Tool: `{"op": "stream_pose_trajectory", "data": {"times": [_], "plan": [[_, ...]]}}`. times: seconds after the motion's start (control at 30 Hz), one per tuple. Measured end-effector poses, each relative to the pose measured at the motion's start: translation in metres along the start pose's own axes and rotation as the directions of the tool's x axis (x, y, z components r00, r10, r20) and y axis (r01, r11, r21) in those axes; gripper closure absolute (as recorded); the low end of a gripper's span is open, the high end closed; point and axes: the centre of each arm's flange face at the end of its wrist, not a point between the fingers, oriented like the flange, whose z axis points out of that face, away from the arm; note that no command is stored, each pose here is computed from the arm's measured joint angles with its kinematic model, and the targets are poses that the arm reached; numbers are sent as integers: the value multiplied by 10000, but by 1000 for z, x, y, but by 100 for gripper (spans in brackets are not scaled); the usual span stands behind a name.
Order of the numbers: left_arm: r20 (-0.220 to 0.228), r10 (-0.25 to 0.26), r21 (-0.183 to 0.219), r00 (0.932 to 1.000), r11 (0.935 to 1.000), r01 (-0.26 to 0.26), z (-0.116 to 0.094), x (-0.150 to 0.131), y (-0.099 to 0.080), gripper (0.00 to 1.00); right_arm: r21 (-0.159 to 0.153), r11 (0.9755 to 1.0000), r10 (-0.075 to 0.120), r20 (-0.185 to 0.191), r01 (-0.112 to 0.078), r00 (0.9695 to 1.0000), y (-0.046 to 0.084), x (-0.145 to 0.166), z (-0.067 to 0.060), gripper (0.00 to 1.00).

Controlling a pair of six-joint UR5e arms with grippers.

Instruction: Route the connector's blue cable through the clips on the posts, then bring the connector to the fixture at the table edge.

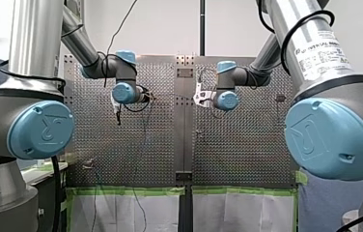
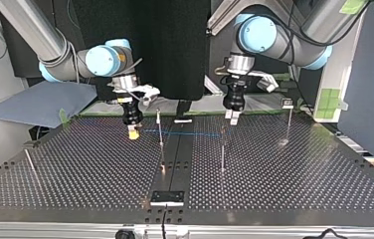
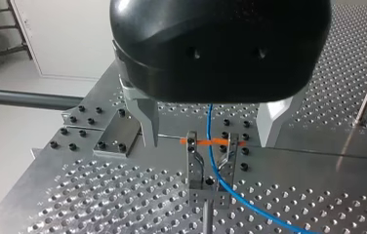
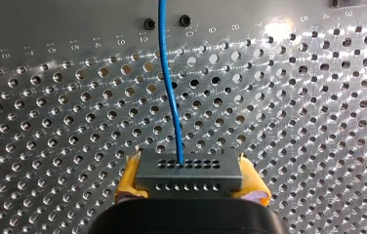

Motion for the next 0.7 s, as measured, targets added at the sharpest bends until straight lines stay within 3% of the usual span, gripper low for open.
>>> {"op": "stream_pose_trajectory", "data": {"times": [0.7], "plan": [[-134,32,-240,9999,9997,-35,-2,2,2,0,-29,10000,3,18,-3,10000,2,0,0,100]]}}
